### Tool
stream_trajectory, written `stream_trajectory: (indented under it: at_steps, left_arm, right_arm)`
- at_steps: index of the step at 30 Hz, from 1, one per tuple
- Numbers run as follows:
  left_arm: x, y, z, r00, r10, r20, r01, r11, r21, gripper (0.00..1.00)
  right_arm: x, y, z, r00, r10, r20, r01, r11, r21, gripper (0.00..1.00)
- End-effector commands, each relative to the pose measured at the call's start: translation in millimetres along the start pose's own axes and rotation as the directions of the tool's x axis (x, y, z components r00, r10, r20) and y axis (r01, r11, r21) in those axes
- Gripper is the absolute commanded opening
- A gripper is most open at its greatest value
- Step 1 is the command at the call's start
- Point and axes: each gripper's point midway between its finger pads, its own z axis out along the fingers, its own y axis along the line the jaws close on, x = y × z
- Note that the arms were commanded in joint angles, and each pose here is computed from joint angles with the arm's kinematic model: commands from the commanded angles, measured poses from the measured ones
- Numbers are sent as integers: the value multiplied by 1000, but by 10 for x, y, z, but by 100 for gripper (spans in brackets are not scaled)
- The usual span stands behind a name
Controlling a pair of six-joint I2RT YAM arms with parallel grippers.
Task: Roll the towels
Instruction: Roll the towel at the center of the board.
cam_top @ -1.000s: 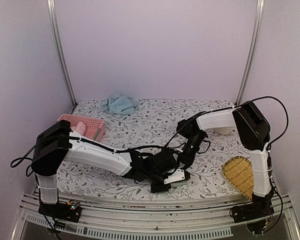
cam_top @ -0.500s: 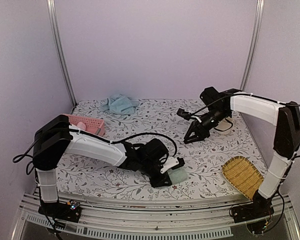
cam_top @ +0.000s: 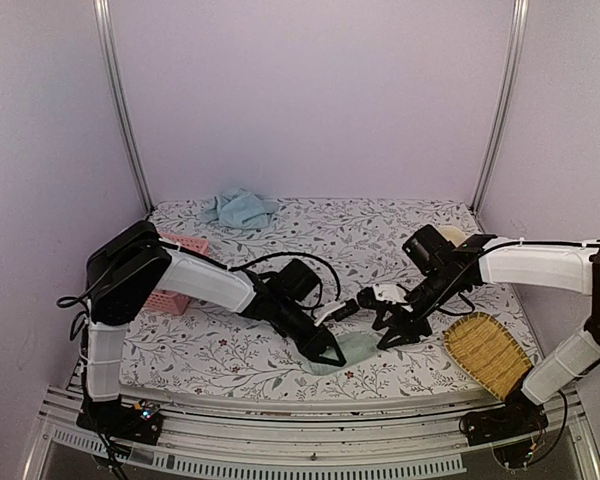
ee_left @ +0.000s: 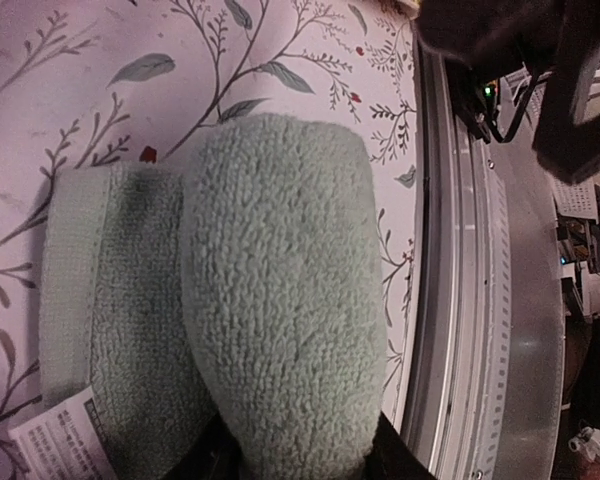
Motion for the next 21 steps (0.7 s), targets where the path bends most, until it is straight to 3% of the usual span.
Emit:
stream_trajectory:
  at_steps: [1, 14, 21]
  left_arm:
    - [757, 317, 212, 952, -224, -206, 218, 975, -53, 35]
    - [719, 432, 189, 950, -230, -209, 218, 973, -79, 40]
    - [492, 356, 13, 980, -160, -114, 148, 983, -110, 52]
  right_arm:
    - [-193, -145, 105, 981, -192, -22, 193, 975, 113, 52]
    - [20, -1, 742, 944, -299, -139, 306, 952, 28, 50]
    - [241, 94, 899, 950, -255, -181, 248, 967, -62, 25]
